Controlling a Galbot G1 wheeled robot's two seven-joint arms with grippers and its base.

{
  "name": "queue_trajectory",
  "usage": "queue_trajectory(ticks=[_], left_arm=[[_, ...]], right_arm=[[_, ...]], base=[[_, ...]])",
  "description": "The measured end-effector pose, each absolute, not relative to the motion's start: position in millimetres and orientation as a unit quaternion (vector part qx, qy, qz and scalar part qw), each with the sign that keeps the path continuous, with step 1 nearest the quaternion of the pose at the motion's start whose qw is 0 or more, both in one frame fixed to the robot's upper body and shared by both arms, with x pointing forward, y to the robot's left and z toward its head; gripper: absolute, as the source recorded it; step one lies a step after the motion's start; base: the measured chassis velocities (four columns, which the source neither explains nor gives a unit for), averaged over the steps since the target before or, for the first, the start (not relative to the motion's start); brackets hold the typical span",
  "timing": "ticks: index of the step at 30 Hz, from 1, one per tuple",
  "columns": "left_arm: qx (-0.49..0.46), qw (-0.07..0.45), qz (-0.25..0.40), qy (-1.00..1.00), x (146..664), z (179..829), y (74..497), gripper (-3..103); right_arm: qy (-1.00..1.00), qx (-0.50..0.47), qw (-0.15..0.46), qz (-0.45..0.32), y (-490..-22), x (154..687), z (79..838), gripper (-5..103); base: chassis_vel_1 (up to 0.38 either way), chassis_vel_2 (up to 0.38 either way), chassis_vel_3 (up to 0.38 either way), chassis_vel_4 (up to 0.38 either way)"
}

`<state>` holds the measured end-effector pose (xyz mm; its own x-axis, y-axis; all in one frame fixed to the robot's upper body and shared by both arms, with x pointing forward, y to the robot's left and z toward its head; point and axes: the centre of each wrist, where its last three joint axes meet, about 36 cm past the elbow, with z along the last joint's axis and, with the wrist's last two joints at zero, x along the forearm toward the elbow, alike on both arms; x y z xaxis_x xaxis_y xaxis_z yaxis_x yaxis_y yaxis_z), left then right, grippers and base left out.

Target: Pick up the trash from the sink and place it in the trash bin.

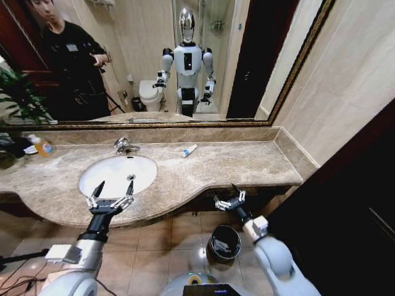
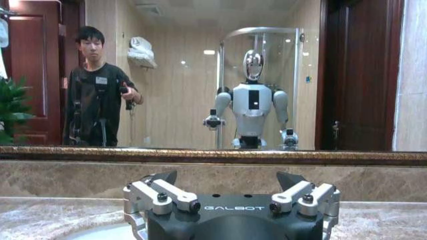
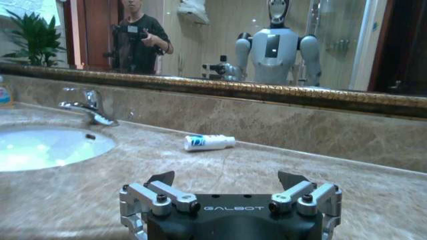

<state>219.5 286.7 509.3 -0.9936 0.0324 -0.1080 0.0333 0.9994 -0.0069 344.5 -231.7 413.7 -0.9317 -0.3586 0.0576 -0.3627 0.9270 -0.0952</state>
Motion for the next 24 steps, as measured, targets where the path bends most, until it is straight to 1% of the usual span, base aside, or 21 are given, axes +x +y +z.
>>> queue_trajectory(ticks=[2, 3, 5, 6, 11, 13, 16, 17, 19, 20, 22, 24], left_arm=[[0.017, 0.054, -0.004, 0.998, 219.5, 509.3, 286.7, 100], [0.017, 0.054, -0.004, 0.998, 219.5, 509.3, 286.7, 100], [0.016, 0.054, -0.004, 0.998, 219.4, 509.3, 286.7, 100], [0.016, 0.054, -0.004, 0.998, 219.4, 509.3, 286.7, 100], [0.016, 0.054, -0.004, 0.998, 219.5, 509.3, 286.7, 100], [0.016, 0.054, -0.004, 0.998, 219.5, 509.3, 286.7, 100], [0.016, 0.054, -0.004, 0.998, 219.5, 509.3, 286.7, 100], [0.016, 0.054, -0.004, 0.998, 219.5, 509.3, 286.7, 100], [0.016, 0.054, -0.004, 0.998, 219.4, 509.3, 286.7, 100], [0.016, 0.054, -0.004, 0.998, 219.4, 509.3, 286.7, 100], [0.016, 0.054, -0.004, 0.998, 219.5, 509.3, 286.7, 100], [0.016, 0.054, -0.004, 0.998, 219.5, 509.3, 286.7, 100]], right_arm=[[-0.98, 0.192, 0.015, 0.047, -226.9, 372.3, 415.7, 100], [-0.98, 0.192, 0.015, 0.047, -226.9, 372.3, 415.7, 100], [-0.978, 0.206, 0.009, 0.039, -217.0, 403.4, 417.7, 100], [-0.978, 0.206, 0.009, 0.039, -217.0, 403.4, 417.7, 100], [-0.973, 0.227, 0.015, 0.03, -196.5, 465.2, 411.4, 100], [-0.973, 0.227, 0.014, 0.03, -193.6, 475.1, 411.2, 100], [-0.977, 0.21, 0.001, 0.035, -170.3, 518.4, 420.9, 100], [-0.977, 0.21, 0.001, 0.035, -170.3, 518.4, 420.9, 100], [-0.981, 0.193, -0.004, 0.032, -147.7, 550.0, 433.4, 100], [-0.981, 0.193, -0.004, 0.032, -147.7, 550.0, 433.4, 100], [-0.984, 0.175, 0.008, 0.032, -127.1, 577.5, 437.1, 100], [-0.985, 0.17, 0.011, 0.034, -121.5, 583.8, 437.3, 100]], base=[[0.0, 0.0, 0.0, 0.0], [0.0, 0.0, 0.0, 0.0], [0.0, 0.0, 0.0, 0.0], [0.0, 0.0, 0.0, 0.0], [0.0, 0.0, 0.0, 0.0], [0.0, 0.0, 0.0, 0.0], [0.0, 0.0, 0.0, 0.0], [0.0, 0.0, 0.0, 0.0], [0.0, 0.0, 0.0, 0.0], [0.0, 0.0, 0.0, 0.0], [0.0, 0.0, 0.0, 0.0], [0.0, 0.0, 0.0, 0.0]])
